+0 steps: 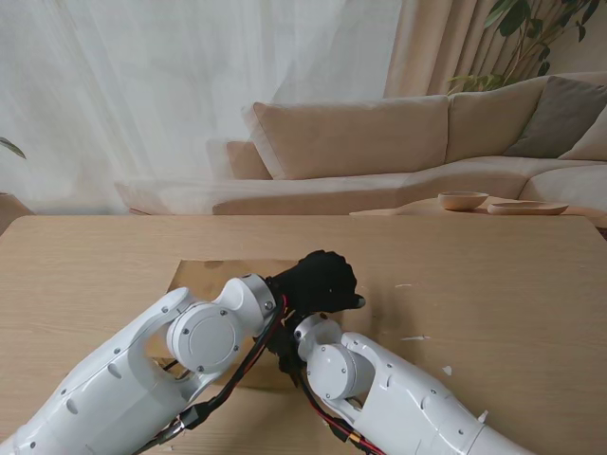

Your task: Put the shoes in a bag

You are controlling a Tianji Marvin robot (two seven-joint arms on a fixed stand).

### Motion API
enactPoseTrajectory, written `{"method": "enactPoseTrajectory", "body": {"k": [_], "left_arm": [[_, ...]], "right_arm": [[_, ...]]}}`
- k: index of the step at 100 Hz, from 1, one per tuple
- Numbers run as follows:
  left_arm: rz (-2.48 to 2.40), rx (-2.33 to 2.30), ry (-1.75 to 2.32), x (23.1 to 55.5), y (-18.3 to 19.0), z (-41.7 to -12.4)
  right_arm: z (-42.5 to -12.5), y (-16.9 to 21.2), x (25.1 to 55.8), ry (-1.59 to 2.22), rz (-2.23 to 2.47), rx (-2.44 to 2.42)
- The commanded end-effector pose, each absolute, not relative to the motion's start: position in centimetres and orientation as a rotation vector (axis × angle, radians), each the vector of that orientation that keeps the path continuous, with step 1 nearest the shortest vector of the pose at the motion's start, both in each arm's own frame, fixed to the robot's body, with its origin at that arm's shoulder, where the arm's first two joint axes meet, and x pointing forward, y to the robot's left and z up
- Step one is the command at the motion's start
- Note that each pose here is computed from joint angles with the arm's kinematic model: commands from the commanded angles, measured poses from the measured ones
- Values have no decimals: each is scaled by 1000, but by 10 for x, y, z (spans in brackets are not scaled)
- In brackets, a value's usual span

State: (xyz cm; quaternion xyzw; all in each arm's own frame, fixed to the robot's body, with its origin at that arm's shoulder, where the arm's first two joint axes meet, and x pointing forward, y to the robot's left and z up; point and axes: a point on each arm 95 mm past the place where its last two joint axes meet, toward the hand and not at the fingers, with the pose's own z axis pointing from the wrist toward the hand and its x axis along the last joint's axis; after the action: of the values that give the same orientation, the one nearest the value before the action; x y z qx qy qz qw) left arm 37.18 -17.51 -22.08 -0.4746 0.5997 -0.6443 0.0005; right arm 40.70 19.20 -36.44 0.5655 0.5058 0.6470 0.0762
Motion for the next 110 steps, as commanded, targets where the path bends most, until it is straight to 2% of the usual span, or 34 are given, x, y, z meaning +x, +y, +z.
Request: {"method": "enactPoseTrajectory", "body": {"k": [1, 45, 110], "left_arm": [[-2026, -1516, 1901, 371, -180, -220], [-2023, -1536, 1945, 366, -187, -220], [-1938, -1493, 1922, 373, -173, -224]], "right_arm": [[-353, 209, 407, 1514, 1997, 1692], [-358, 218, 414, 1510, 1980, 1740], [-362, 191, 411, 1711, 1890, 1617]]}}
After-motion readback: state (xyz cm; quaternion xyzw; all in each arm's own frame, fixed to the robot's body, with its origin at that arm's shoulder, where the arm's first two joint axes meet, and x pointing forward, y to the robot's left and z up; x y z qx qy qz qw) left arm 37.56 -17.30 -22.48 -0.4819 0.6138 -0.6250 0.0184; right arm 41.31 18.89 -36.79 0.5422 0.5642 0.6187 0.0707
